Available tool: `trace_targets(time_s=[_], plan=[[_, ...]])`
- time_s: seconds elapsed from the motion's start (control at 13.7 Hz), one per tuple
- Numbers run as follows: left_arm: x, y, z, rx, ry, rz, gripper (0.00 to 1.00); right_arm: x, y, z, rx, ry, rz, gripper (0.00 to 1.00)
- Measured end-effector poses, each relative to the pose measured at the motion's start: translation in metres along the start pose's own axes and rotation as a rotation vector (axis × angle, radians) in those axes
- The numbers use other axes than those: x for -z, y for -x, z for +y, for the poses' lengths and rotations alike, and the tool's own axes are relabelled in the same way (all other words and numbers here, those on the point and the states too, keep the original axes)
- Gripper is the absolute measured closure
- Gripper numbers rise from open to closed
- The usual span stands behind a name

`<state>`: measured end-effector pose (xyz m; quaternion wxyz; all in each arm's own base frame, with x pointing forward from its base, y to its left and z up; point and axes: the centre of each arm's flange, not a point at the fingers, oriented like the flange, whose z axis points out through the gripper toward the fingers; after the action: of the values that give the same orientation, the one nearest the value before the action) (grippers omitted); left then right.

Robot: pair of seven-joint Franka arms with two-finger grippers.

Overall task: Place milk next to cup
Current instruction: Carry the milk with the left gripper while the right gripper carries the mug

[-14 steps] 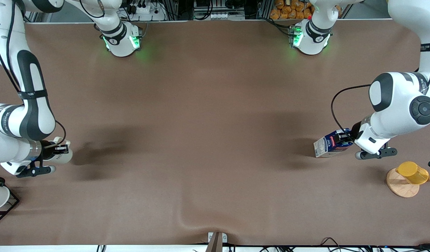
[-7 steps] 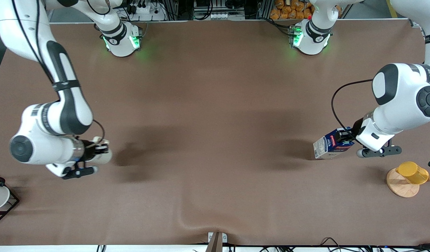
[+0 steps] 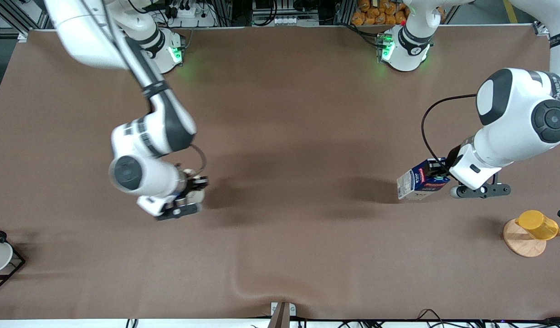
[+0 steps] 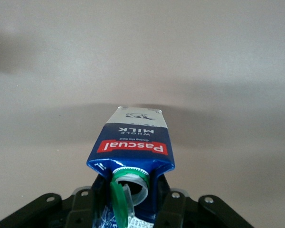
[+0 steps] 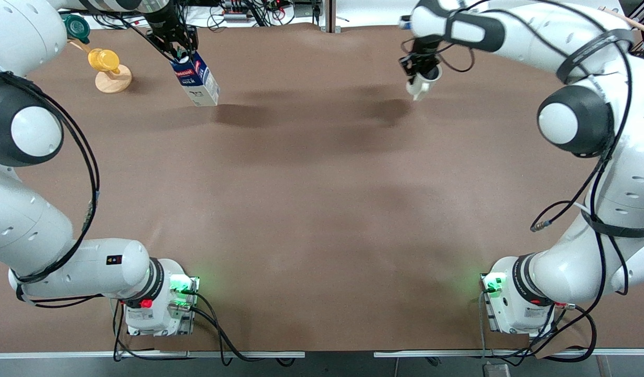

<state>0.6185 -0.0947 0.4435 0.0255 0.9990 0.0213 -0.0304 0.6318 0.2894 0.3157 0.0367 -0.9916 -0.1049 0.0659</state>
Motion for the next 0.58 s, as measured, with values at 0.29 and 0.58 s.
trace_targets(time_s=[0.29, 0.58], plan=[[0.008, 0.011, 0.032, 0.006, -0.001, -0.029, 0.57, -0.019, 0.007, -0.089, 0.024, 0.085, 0.057, 0.95], [0.008, 0.019, 0.059, 0.014, -0.001, -0.041, 0.57, -0.049, 0.003, -0.141, 0.016, 0.037, 0.164, 0.95]])
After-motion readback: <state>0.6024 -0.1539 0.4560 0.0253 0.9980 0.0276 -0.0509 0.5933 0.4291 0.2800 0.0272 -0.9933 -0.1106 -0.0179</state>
